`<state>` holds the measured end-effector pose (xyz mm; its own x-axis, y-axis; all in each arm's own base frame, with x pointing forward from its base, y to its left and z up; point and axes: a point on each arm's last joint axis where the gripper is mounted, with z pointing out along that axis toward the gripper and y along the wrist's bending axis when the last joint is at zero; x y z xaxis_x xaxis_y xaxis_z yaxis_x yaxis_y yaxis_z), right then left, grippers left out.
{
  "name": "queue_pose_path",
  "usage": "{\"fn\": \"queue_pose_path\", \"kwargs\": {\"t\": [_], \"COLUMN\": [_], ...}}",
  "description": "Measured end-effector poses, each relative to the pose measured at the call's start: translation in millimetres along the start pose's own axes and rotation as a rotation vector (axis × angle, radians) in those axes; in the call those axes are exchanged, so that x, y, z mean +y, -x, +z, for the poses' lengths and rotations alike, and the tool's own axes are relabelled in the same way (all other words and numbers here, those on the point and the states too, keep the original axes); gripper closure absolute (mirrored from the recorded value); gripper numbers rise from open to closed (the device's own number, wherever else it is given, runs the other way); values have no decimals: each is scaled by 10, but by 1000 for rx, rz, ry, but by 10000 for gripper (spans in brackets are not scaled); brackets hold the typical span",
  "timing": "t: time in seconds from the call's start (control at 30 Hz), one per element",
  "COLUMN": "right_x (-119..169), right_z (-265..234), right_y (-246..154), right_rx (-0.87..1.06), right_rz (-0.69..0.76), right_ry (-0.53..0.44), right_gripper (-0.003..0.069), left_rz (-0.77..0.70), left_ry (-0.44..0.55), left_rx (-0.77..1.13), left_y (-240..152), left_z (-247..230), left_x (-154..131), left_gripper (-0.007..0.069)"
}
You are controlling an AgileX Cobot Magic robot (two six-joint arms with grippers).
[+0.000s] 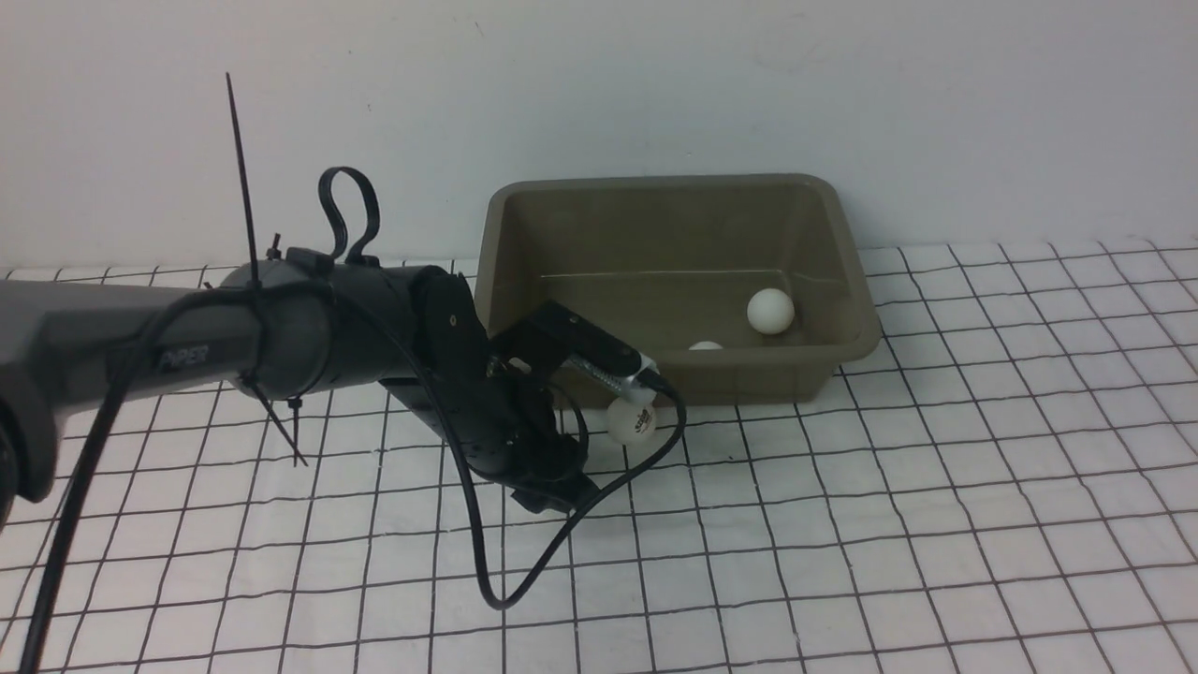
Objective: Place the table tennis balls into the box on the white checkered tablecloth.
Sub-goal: 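Reach for and grasp a ping pong ball on the table beside the basket, then drop the ball into the bin, then reach for and grasp a ping pong ball on the table beside the basket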
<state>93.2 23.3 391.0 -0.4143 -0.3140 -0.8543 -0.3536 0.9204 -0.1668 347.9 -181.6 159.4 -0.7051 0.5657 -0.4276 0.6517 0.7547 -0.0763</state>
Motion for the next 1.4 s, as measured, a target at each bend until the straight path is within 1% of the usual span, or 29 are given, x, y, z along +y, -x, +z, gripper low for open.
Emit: {"fn": "queue_pose_path", "kwargs": {"t": [0.07,0.13,0.23,0.3,0.37,0.47,0.57,0.6,0.7,0.77,0.87,1.0,1.17,1.2,1.3,1.33,1.4], "right_x": [0,-1,-1,-1,-1,-1,-1,-1,1,4,7,11,14,15,14,14,15], "right_z": [0,0,0,0,0,0,0,0,0,0,0,0,0,0,0,0,0], "right_y": [1,3,4,4,4,4,4,4,5,6,7,7,6,6,6,6,6], "right_rx": [-1,-3,-4,-4,-4,-4,-4,-4,-5,-6,-7,-7,-6,-6,-6,-6,-7], "right_rz": [0,0,0,0,0,-1,-1,-1,2,4,7,10,12,13,12,12,13], "right_ry": [0,-1,-1,-1,-1,-1,-1,-1,2,4,8,13,16,16,16,16,16], "right_gripper": [206,206,206,206,206,206,206,206,206,206,206,206,206,206,206,206,206], "left_rz": [8,26,69,143,207,297,348,356,358,352,345,299,182,163,115,110,96], "left_ry": [-2,4,22,60,98,167,226,246,340,379,404,389,316,295,192,178,98], "left_rx": [-21,-80,-154,-231,-286,-356,-395,-407,-474,-507,-519,-517,-519,-516,-497,-495,-486], "left_y": [36,105,162,216,261,340,396,414,484,511,515,499,491,488,461,457,422], "left_z": [-149,-475,-771,-963,-1026,-982,-858,-803,-602,-532,-430,-389,-515,-556,-818,-855,-1090], "left_x": [-26,-80,-124,-138,-127,-73,-7,19,132,173,213,218,161,141,11,-8,-127], "left_gripper": [273,273,273,273,273,273,268,256,180,162,153,157,178,183,202,204,210]}}
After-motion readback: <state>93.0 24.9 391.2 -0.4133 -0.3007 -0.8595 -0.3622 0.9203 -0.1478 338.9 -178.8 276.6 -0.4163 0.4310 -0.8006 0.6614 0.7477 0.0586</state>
